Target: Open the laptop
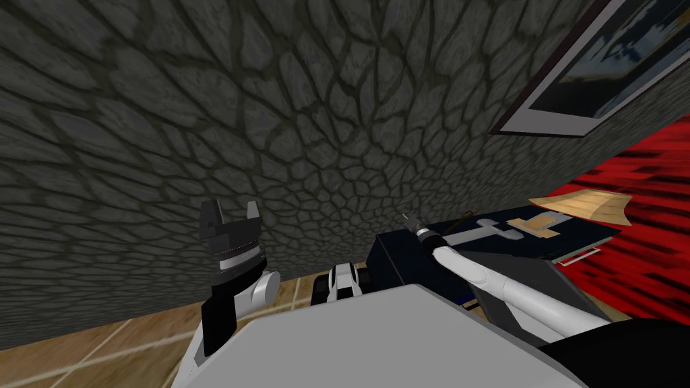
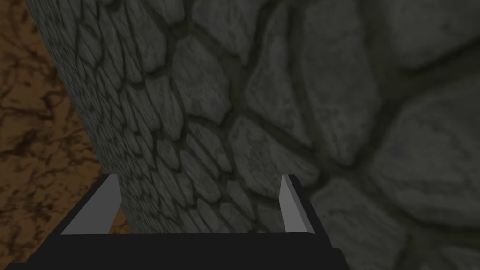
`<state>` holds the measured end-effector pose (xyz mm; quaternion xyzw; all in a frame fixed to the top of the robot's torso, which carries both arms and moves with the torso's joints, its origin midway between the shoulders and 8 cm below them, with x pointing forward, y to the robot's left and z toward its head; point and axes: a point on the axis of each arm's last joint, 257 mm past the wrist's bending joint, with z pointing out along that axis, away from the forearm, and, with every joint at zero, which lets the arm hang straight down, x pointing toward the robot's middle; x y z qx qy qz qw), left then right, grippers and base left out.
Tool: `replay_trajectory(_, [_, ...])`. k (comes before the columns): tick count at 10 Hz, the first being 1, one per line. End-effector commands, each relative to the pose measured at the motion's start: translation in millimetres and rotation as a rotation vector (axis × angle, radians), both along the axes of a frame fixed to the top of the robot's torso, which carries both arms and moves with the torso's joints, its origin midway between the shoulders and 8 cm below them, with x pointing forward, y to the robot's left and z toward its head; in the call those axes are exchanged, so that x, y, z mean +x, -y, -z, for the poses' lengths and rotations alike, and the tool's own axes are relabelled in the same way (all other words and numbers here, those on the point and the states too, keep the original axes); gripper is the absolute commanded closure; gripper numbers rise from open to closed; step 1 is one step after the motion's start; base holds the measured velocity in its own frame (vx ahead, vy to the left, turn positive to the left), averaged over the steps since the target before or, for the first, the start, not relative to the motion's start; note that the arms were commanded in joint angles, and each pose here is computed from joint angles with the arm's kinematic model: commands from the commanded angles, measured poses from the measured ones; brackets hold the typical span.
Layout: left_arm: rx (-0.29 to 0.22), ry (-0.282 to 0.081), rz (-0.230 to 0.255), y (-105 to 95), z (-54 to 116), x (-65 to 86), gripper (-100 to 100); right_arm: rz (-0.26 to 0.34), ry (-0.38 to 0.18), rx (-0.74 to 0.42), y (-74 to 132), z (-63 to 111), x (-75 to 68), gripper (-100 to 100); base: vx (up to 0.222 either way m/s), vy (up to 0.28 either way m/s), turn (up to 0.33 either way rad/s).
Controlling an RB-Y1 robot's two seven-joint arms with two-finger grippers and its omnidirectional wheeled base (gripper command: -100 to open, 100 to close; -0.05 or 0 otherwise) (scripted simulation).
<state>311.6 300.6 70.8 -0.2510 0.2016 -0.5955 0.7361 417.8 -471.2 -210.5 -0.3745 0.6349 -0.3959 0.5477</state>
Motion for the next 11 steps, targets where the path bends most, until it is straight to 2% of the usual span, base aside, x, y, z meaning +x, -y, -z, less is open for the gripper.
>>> replay_trajectory(1, [0.0, 0.0, 0.0, 0.0, 0.0, -0.1, 0, 0.021, -0.056, 0.026, -3, 26.4, 0.1, 100, -0.006, -0.006, 0.02])
replay_trajectory(4, [0.0, 0.0, 0.0, 0.1, -0.1, -0.2, 0, 0.003, -0.075, -0.059, -5, 29.4, -0.2, 100, 0.01, 0.009, -0.032])
replay_trajectory(5, [0.0, 0.0, 0.0, 0.1, -0.1, -0.1, 0, 0.05, -0.062, -0.024, 11, 24.9, 15.0, 100, -0.041, -0.038, 0.127])
replay_trajectory(6, [0.0, 0.0, 0.0, 0.1, -0.1, -0.1, 0, 0.07, -0.068, -0.003, 15, 28.0, 15.2, 100, -0.056, -0.032, 0.106])
replay_trajectory(8, [0.0, 0.0, 0.0, 0.1, -0.1, -0.1, 0, 0.045, -0.111, 0.014, -1, 47.7, 12.9, 100, -0.013, -0.003, 0.008])
replay_trajectory(11, [0.0, 0.0, 0.0, 0.1, -0.1, -0.1, 0, 0.024, -0.127, -0.068, -4, 49.7, 12.8, 100, -0.002, 0.001, -0.003])
